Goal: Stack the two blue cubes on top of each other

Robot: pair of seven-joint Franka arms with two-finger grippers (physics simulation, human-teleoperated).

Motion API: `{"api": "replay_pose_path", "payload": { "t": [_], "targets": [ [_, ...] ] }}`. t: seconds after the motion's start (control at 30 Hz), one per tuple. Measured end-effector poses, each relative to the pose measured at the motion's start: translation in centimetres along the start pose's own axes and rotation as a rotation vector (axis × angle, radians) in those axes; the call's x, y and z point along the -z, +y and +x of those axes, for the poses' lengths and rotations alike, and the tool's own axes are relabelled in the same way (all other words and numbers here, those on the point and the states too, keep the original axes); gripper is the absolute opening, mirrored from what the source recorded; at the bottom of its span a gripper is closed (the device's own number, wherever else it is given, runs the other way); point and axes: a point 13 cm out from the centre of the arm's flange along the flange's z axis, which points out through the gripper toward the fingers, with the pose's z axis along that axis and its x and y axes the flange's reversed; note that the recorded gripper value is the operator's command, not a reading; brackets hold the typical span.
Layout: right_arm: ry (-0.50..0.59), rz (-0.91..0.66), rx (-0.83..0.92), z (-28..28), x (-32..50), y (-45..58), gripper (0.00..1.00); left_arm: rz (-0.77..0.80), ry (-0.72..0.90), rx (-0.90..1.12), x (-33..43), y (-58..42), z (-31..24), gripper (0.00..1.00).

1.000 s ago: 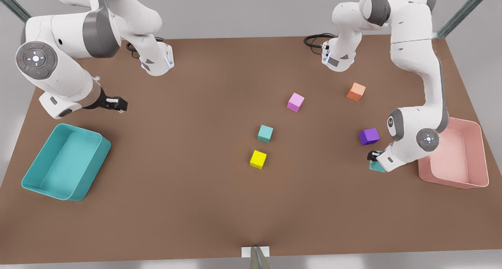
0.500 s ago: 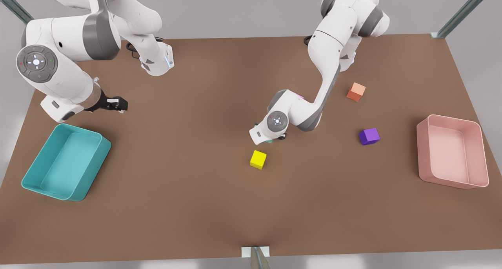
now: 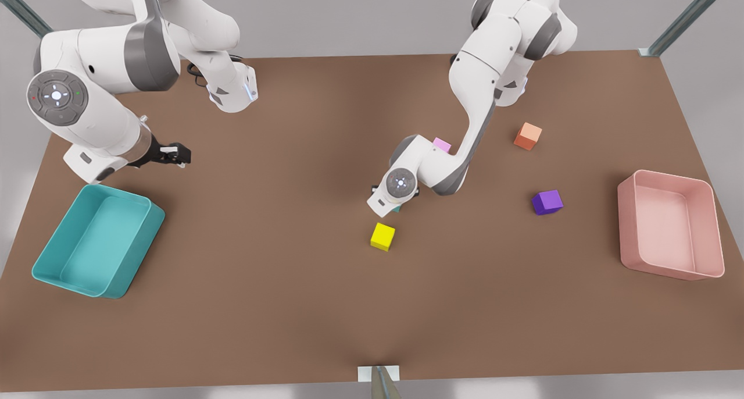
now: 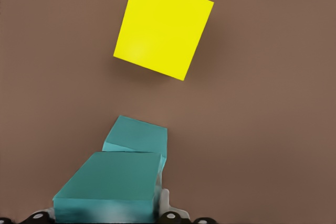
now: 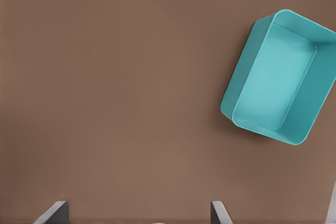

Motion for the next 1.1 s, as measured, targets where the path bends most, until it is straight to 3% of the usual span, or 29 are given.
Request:
{"api": "replay_pose_path", "payload": {
  "t": [0.63, 0.77, 0.83, 0.93, 1.03, 1.1],
  "targets": [
    [0.005, 0.002, 0.018, 0.0, -0.1, -0.1, 1.00, 0.028, -0.024, 0.151, 2.8, 0.2, -0.3, 1.00],
    [0.003, 0.002, 0.019, 0.0, 0.0, -0.1, 1.00, 0.071, -0.068, 0.173, 9.5, 0.8, -1.2, 1.00],
    [0.002, 0.002, 0.018, 0.0, 0.0, -0.2, 1.00, 0.108, -0.136, 0.230, 18.8, 6.6, -5.3, 1.00],
    [0.002, 0.001, 0.015, 0.0, 0.0, -0.4, 1.00, 0.091, -0.192, 0.393, 28.4, 25.6, -10.2, 1.00],
    [-0.002, -0.001, 0.015, -0.1, 0.2, -0.5, 1.00, 0.068, -0.141, 0.451, 30.8, 37.6, -6.4, 1.00],
    [-0.005, -0.002, 0.014, -0.1, 0.3, -0.5, 1.00, 0.049, -0.140, 0.410, 32.5, 39.6, -3.1, 1.00]
  ]
}}
